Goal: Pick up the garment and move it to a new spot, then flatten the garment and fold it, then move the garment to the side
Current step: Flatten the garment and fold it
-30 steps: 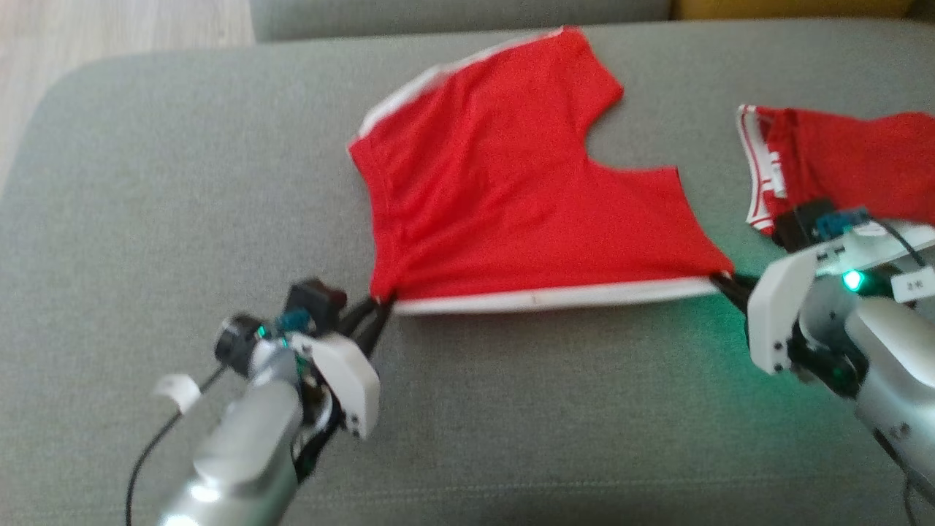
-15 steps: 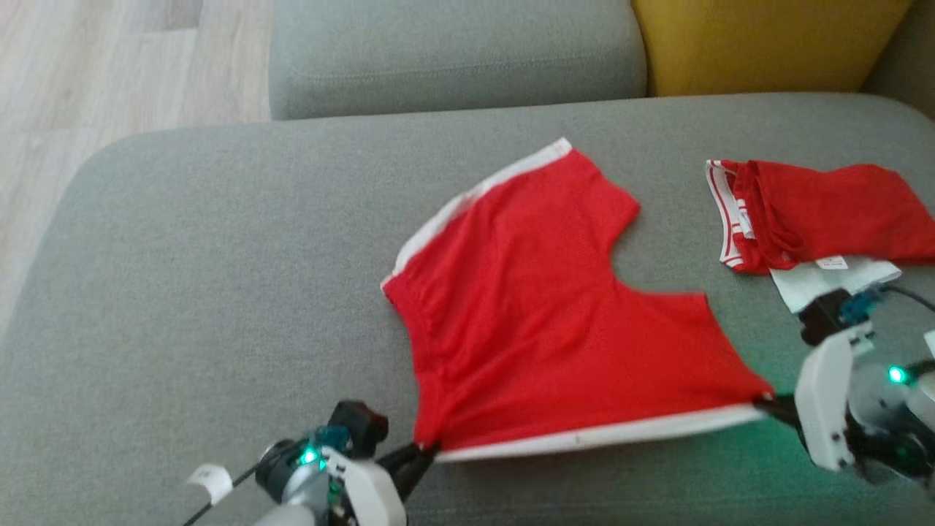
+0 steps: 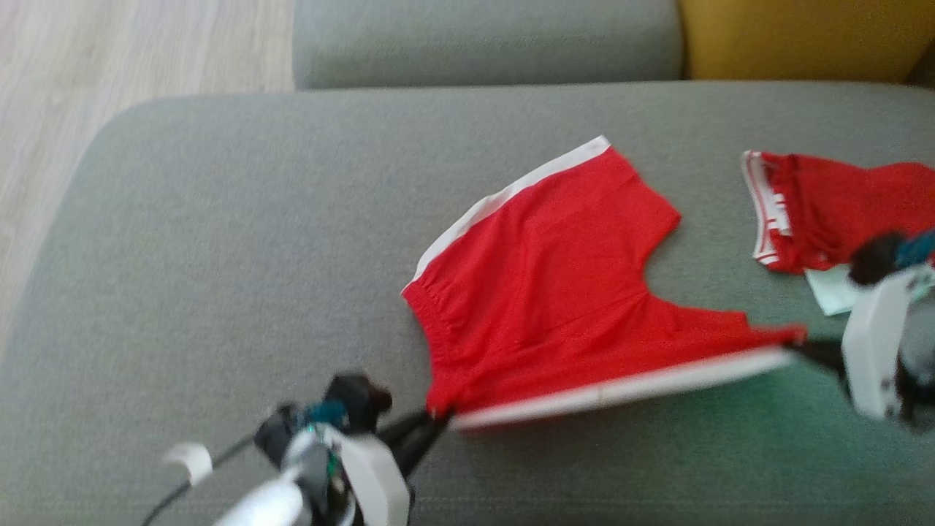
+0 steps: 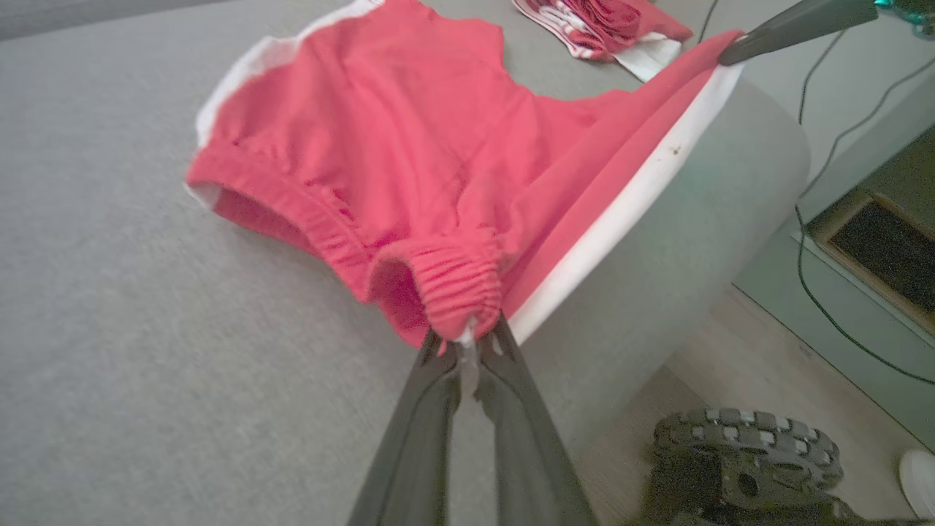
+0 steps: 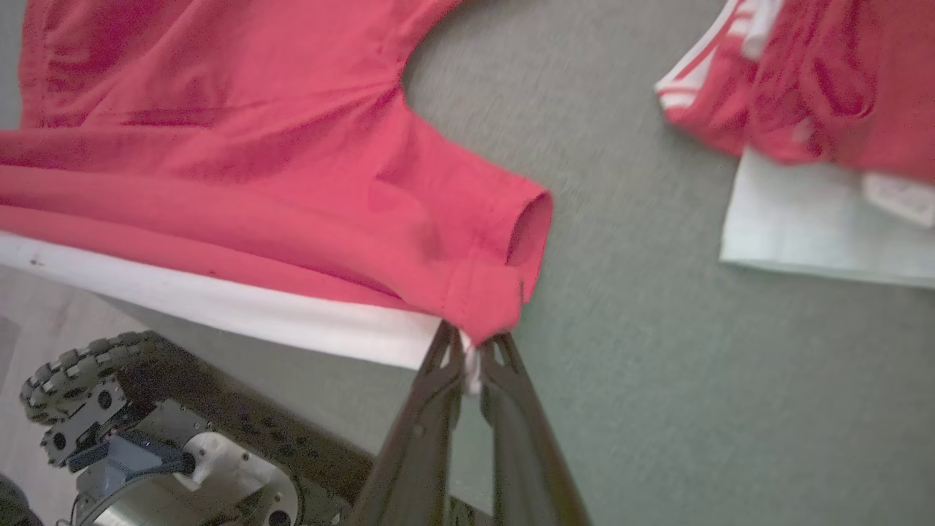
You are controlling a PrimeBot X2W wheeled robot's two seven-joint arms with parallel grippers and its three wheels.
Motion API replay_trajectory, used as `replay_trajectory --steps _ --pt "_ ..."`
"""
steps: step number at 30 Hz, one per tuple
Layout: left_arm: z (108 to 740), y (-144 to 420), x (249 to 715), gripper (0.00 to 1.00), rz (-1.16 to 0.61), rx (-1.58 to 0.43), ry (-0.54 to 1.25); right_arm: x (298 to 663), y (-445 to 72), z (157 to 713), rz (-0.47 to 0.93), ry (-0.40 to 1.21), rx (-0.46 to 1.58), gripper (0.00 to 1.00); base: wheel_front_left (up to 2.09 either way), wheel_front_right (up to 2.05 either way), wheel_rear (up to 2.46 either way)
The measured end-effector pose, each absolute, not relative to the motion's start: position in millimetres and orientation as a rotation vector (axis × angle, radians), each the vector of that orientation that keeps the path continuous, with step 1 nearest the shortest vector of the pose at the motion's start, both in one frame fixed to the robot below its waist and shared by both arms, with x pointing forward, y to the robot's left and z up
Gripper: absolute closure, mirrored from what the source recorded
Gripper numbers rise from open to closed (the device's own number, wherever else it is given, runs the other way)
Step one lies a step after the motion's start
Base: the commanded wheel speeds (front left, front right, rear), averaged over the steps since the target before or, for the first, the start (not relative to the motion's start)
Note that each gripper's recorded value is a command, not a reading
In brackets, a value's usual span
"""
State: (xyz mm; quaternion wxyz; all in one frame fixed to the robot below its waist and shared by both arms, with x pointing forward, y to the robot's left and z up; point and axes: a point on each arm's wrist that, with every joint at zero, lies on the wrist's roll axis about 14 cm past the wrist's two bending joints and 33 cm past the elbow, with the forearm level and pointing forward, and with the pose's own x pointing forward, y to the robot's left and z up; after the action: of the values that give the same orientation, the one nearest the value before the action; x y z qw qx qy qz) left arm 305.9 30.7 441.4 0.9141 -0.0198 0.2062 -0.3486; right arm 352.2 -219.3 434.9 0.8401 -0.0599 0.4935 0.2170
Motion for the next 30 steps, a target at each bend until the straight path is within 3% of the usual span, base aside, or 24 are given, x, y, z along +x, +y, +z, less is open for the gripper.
replay_trajectory --steps 10,20,30 --pt "470.2 37.3 368.8 1.00 -0.659 -0.040 0.313 459.2 -191.4 479.5 0.474 0.892 -0.219 1.00 0.00 0.00 0.00" --pt "453.4 49.1 415.9 1.00 -0.592 -0.053 0.323 526.3 -160.3 465.0 0.496 0.901 -0.268 1.00 0.00 0.00 0.00" --pt "426.4 67.4 455.5 1.00 -0.505 -0.079 0.339 570.8 -137.9 426.5 0.515 0.942 -0.299 1.00 0.00 0.00 0.00"
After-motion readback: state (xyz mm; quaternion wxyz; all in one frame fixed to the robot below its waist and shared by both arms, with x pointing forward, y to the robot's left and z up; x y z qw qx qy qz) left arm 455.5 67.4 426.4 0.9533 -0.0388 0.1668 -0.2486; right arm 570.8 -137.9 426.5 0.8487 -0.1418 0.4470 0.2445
